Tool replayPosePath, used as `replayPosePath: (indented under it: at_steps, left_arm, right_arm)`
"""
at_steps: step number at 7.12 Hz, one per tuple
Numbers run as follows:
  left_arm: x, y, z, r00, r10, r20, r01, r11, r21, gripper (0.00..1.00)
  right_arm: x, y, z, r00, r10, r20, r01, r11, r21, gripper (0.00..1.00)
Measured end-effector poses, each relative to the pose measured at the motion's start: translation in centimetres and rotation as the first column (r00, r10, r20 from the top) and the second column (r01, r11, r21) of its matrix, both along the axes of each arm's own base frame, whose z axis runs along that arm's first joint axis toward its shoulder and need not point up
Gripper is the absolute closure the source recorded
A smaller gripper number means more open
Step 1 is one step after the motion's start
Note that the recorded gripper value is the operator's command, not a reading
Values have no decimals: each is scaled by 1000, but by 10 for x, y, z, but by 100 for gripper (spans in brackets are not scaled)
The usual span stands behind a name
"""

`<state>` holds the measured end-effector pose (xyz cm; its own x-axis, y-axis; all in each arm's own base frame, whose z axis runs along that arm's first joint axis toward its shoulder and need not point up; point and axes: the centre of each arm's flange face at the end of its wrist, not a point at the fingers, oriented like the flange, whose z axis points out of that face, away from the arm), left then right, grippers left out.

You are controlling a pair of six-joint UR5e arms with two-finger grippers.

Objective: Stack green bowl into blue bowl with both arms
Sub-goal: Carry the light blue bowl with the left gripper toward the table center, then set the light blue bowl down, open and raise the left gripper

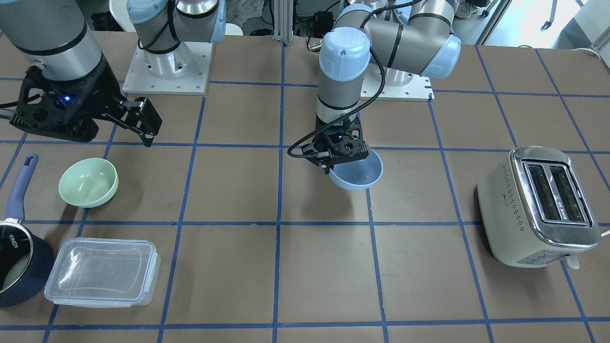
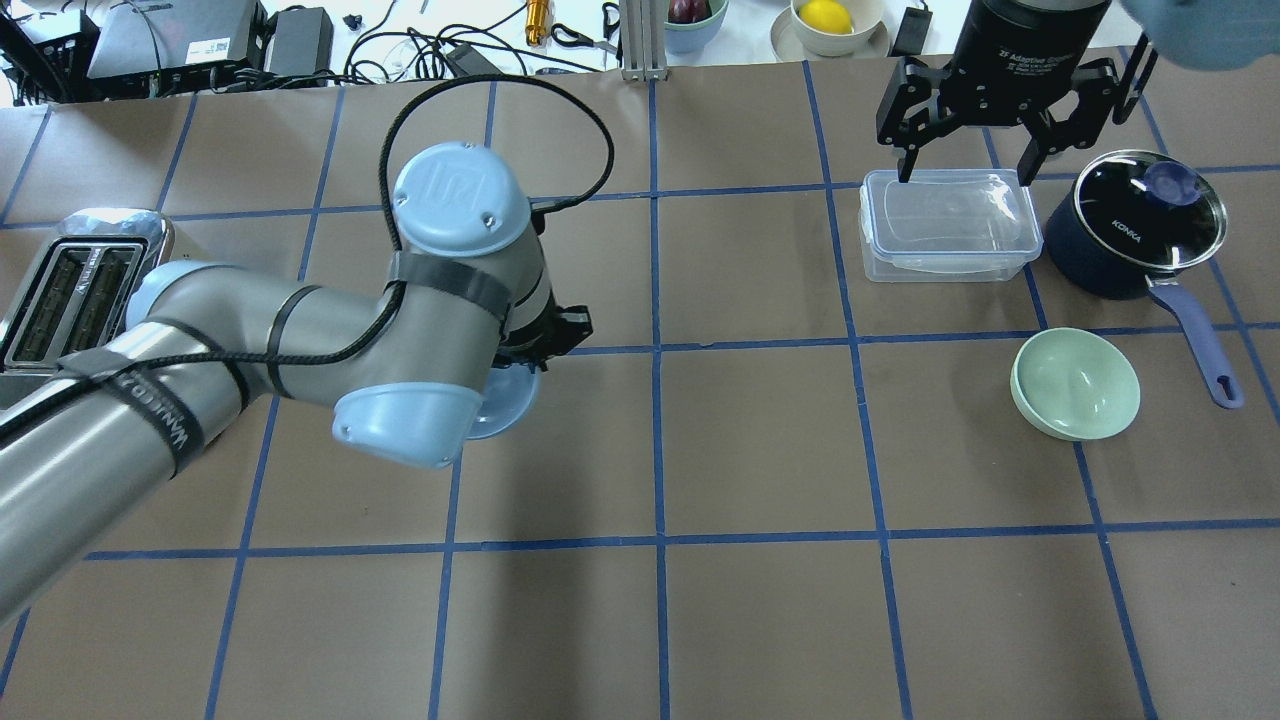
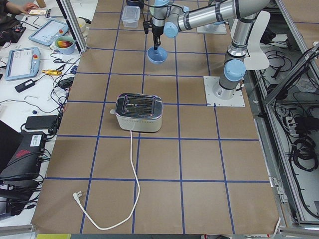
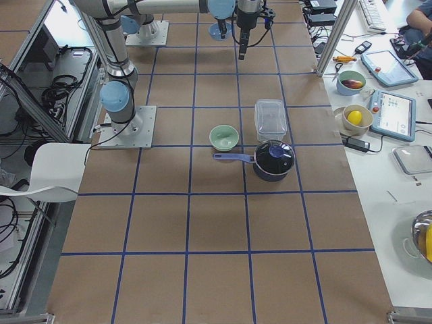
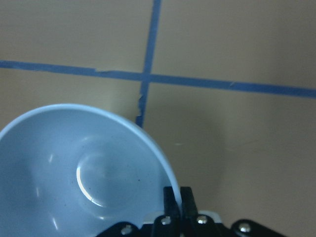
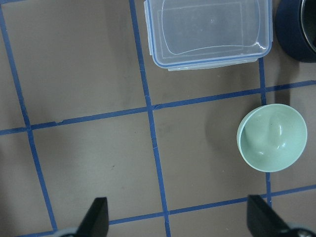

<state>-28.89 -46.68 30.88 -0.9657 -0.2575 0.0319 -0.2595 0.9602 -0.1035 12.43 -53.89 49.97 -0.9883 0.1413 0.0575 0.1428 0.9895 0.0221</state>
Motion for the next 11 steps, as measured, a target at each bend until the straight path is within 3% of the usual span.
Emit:
replayPosePath:
  at_steps: [2, 5, 6, 7, 8, 11]
  left_arm:
    - [-57, -29, -17, 998, 29, -57, -30, 999, -12, 89]
    - [-114, -60, -49, 998, 43, -47, -44, 999, -15, 76]
    - [-121, -63, -64, 998, 39, -40, -39, 999, -1, 57]
    - [-127, -64, -73, 999, 33, -39, -32, 999, 5, 26]
    - [-130, -64, -73, 999, 25, -47, -26, 1000, -11, 0]
    - [-112, -63, -6, 997, -38, -68, 29, 992, -126, 0]
  right_arm:
    - [0, 0, 1, 1000, -1, 1, 1, 1000, -2, 0]
    - [0, 0, 1, 1000, -1, 2, 1, 1000, -3, 0]
    - [0, 0, 1, 1000, 0, 2, 0, 1000, -3, 0]
    - [0, -1, 1, 1000, -1, 2, 1, 1000, -2, 0]
    - [0, -1, 1, 1000, -1, 2, 1, 1000, -2, 0]
    - [0, -1, 0, 1000, -1, 2, 1, 1000, -1, 0]
